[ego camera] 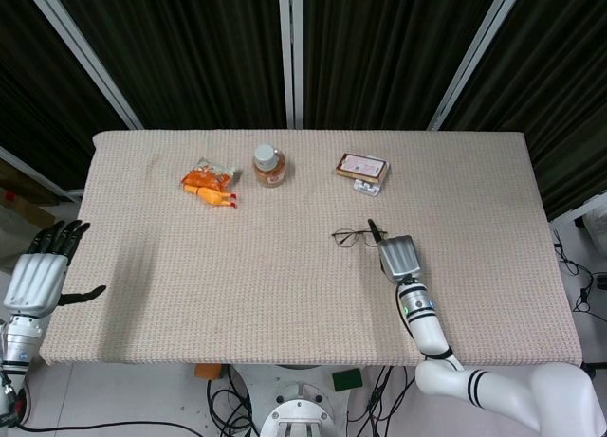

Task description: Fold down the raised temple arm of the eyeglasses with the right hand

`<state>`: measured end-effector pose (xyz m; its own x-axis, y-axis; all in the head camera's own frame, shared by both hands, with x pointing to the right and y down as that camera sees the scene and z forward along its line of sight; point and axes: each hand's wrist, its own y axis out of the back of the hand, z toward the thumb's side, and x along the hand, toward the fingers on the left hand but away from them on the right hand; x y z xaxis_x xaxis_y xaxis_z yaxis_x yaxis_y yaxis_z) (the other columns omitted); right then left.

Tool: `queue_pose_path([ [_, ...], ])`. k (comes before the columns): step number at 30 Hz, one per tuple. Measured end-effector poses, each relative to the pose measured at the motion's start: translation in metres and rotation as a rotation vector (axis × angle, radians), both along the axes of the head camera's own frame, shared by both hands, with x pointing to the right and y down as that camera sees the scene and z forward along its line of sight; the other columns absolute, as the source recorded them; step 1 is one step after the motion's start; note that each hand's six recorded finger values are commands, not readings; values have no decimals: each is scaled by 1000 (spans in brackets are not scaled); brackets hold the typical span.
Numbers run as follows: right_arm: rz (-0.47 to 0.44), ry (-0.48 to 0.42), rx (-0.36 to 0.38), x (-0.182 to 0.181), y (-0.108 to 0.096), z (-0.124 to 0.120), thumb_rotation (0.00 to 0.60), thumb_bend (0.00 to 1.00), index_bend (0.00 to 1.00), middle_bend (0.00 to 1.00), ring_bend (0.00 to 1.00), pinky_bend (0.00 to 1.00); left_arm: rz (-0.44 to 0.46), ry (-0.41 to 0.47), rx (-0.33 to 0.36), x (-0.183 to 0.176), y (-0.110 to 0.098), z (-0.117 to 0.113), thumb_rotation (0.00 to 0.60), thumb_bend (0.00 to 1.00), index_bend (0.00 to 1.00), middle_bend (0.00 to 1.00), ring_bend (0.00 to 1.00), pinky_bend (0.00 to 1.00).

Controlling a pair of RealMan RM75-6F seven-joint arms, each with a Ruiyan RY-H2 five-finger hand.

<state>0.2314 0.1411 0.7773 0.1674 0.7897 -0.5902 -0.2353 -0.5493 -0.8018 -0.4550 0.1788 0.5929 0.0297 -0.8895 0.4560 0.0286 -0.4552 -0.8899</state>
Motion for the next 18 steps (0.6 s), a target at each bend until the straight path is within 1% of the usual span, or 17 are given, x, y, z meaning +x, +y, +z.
queue_pose_path([
  [5, -16, 14, -31, -8, 3, 9, 600, 1000, 0, 940, 904, 800, -6, 0, 0, -3, 0, -1, 431, 69, 78, 67, 23, 121],
  [14, -25, 35, -43, -11, 4, 15, 600, 1000, 0, 940, 905, 800, -17, 1, -3, -8, 0, 0, 430, 69, 78, 67, 23, 121],
  [18, -21, 16, -16, -12, 2, 8, 600, 1000, 0, 940, 904, 801, -18, 1, 3, -9, 1, -2, 431, 68, 78, 67, 23, 121],
])
